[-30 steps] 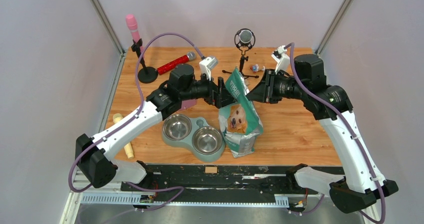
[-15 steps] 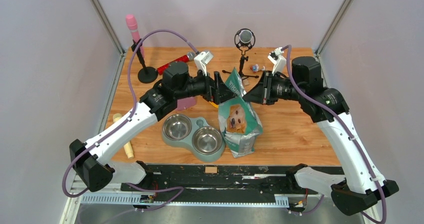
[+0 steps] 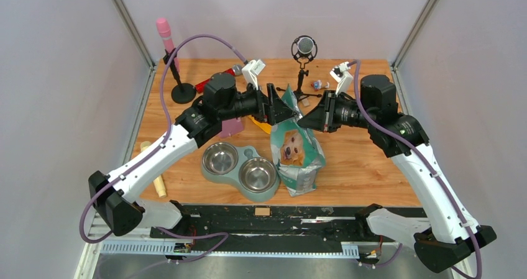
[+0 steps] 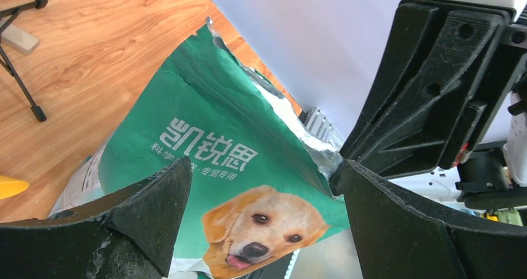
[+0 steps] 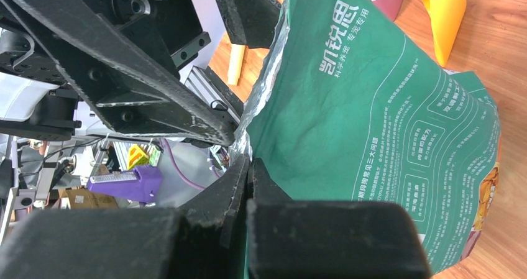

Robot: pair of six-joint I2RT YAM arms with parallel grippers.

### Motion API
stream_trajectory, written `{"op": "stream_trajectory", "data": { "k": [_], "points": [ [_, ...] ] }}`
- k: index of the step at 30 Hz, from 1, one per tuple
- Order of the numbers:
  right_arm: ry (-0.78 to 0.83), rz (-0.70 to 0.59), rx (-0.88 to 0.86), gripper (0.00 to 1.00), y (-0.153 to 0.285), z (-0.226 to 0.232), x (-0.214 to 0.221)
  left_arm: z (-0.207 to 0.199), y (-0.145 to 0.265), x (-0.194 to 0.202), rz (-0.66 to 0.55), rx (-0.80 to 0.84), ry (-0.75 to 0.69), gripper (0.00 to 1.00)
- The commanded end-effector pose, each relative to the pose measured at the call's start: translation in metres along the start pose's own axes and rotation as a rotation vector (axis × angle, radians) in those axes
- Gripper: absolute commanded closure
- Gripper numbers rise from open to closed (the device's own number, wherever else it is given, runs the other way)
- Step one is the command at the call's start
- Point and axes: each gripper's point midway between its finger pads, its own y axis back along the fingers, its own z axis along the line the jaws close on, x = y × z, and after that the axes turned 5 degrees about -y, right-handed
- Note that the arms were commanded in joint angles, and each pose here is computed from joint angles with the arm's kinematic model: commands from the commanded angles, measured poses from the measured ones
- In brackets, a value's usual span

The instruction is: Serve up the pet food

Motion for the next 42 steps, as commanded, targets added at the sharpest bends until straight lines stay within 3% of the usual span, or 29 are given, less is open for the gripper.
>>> {"op": "stream_trajectory", "data": {
  "k": [1, 9, 16, 24, 27, 37, 42],
  "points": [
    [0.031, -0.053, -0.02, 1.0, 0.0, 0.007, -0.01, -0.012, -0.002, -0.011, -0.022, 0.033, -0.008, 0.05],
    [0.023, -0.076, 0.004, 1.0, 0.0, 0.004, -0.014, -0.016, -0.003, -0.001, 0.014, 0.073, -0.007, 0.26],
    [0.018, -0.106, 0.03, 1.0, 0.0, 0.002, -0.021, -0.02, 0.0, 0.005, 0.022, 0.107, -0.032, 0.57],
    [0.032, -0.107, 0.012, 1.0, 0.0, 0.007, -0.021, -0.028, -0.012, 0.018, 0.111, 0.129, -0.052, 0.74],
    [0.04, -0.124, 0.02, 1.0, 0.003, 0.007, -0.024, -0.023, -0.015, 0.022, 0.125, 0.099, -0.046, 0.98],
    [0.074, -0.336, 0.263, 1.0, 0.03, -0.025, -0.056, -0.006, -0.001, 0.022, 0.101, -0.03, -0.058, 1.0],
    [0.104, -0.389, 0.296, 1.0, 0.042, -0.026, -0.062, -0.003, 0.005, 0.021, 0.093, -0.059, -0.069, 1.0]
  ]
}}
